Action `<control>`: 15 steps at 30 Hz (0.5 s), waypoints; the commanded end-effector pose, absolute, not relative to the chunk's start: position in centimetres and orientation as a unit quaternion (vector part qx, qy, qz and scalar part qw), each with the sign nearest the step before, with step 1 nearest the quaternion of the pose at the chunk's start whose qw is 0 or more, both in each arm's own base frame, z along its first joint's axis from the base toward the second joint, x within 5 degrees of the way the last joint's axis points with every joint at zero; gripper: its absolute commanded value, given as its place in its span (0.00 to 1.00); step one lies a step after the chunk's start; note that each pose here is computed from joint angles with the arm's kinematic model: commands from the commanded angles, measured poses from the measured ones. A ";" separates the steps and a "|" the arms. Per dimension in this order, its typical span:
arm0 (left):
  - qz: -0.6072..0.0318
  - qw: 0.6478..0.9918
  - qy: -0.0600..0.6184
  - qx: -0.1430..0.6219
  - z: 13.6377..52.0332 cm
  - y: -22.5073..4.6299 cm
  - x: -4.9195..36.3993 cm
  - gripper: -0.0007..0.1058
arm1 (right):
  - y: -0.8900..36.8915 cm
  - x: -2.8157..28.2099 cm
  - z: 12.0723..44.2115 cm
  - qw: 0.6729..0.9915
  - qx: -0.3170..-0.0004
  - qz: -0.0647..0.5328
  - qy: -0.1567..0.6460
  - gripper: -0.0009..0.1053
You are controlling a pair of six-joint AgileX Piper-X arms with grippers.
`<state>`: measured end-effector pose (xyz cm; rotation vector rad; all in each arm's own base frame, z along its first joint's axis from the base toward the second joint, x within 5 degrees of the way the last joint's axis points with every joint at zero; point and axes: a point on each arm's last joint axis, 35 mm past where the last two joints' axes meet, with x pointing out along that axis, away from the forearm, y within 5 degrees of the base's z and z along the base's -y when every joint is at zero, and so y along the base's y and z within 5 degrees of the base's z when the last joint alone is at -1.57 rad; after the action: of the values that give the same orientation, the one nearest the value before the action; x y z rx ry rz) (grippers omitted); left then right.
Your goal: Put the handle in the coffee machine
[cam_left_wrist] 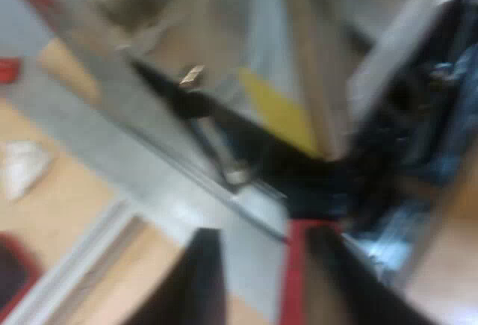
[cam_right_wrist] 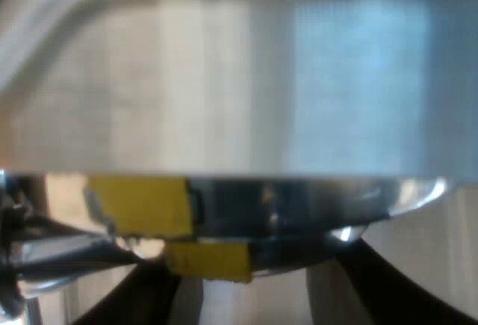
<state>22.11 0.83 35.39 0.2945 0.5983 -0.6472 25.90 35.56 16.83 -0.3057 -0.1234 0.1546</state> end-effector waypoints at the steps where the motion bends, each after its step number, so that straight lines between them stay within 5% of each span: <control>1: -0.286 0.902 0.285 0.152 35.6 1.1 22.9 0.01 | 35.6 25.6 21.0 0.986 -0.083 0.073 -0.121 0.35; 15: -0.253 0.883 0.366 0.150 30.5 2.1 28.0 0.01 | 35.6 25.6 21.0 0.986 -0.090 0.072 -0.121 0.35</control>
<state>27.39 1.92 30.18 0.2887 0.7918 -0.5642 25.90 35.56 16.83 -0.3119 -0.1237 0.1536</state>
